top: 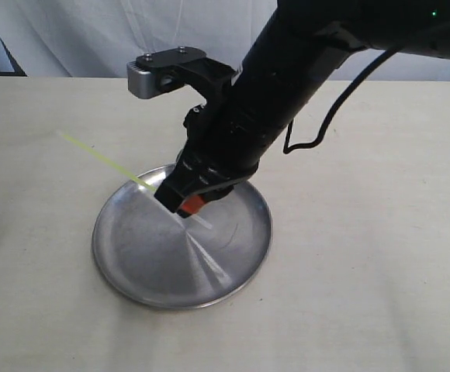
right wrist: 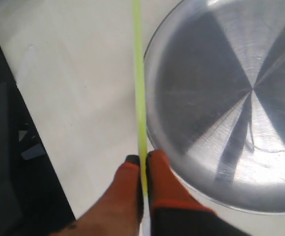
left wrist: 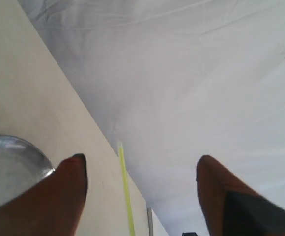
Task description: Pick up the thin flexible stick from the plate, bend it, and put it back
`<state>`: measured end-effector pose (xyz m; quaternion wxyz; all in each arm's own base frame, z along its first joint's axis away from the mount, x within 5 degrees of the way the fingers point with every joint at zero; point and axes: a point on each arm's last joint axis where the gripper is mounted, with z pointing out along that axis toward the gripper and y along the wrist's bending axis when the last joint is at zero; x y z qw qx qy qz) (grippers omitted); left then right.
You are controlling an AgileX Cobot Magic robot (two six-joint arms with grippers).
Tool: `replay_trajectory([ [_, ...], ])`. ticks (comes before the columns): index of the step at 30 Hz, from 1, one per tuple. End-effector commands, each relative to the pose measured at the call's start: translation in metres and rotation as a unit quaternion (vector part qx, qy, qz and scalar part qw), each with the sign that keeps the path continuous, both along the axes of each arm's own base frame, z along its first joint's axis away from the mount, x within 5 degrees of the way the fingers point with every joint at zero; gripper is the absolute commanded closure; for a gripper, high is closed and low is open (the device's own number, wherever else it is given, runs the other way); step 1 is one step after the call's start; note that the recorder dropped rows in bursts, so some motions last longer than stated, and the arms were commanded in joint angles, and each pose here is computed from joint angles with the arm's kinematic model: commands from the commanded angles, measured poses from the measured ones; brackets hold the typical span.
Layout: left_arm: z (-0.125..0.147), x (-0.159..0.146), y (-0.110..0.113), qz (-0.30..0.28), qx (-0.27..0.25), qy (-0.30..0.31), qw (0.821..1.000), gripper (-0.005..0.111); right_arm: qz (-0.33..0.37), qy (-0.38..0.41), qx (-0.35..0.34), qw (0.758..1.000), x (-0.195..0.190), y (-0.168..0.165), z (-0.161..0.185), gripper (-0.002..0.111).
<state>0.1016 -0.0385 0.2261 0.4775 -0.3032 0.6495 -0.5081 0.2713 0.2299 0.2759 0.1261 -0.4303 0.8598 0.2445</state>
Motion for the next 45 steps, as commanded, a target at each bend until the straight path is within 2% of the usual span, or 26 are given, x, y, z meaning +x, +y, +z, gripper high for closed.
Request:
replay_trajectory([
  [1, 0.006, 0.007, -0.012, -0.052, -0.016, -0.006, 0.999, 0.045, -0.001, 0.0, 0.011, 1.0, -0.002, 0.0, 0.004, 0.109],
  [11, 0.004, 0.027, -0.029, -0.112, -0.001, 0.012, 0.994, 0.045, 0.011, 0.014, 0.045, 0.999, -0.005, 0.005, 0.008, 0.109],
  [21, 0.002, 0.048, -0.039, -0.134, 0.012, 0.035, 0.99, 0.047, 0.043, 0.011, 0.052, 0.998, -0.016, 0.018, 0.008, 0.109],
  [24, 0.005, 0.051, -0.039, -0.133, 0.012, 0.032, 0.991, 0.06, 0.045, 0.01, 0.051, 0.998, -0.017, 0.019, 0.008, 0.109],
  [30, 0.008, 0.053, -0.04, -0.134, 0.051, 0.012, 0.99, 0.105, 0.047, 0.008, 0.048, 0.998, -0.017, 0.018, 0.008, 0.109],
  [38, 0.007, 0.053, -0.04, -0.134, 0.062, 0.007, 0.989, 0.107, 0.046, 0.0, 0.044, 0.998, -0.016, 0.018, 0.008, 0.109],
  [41, 0.007, 0.053, -0.039, -0.133, 0.063, 0.008, 0.989, 0.107, 0.055, -0.006, 0.044, 0.998, -0.016, 0.018, 0.008, 0.099],
  [43, 0.006, 0.053, -0.039, -0.132, 0.065, 0.012, 0.989, 0.107, 0.056, -0.007, 0.044, 0.997, -0.016, 0.018, 0.008, 0.082],
  [45, 0.006, 0.053, -0.039, -0.131, 0.068, 0.014, 0.989, 0.107, 0.056, -0.007, 0.044, 0.997, -0.016, 0.018, 0.008, 0.059],
])
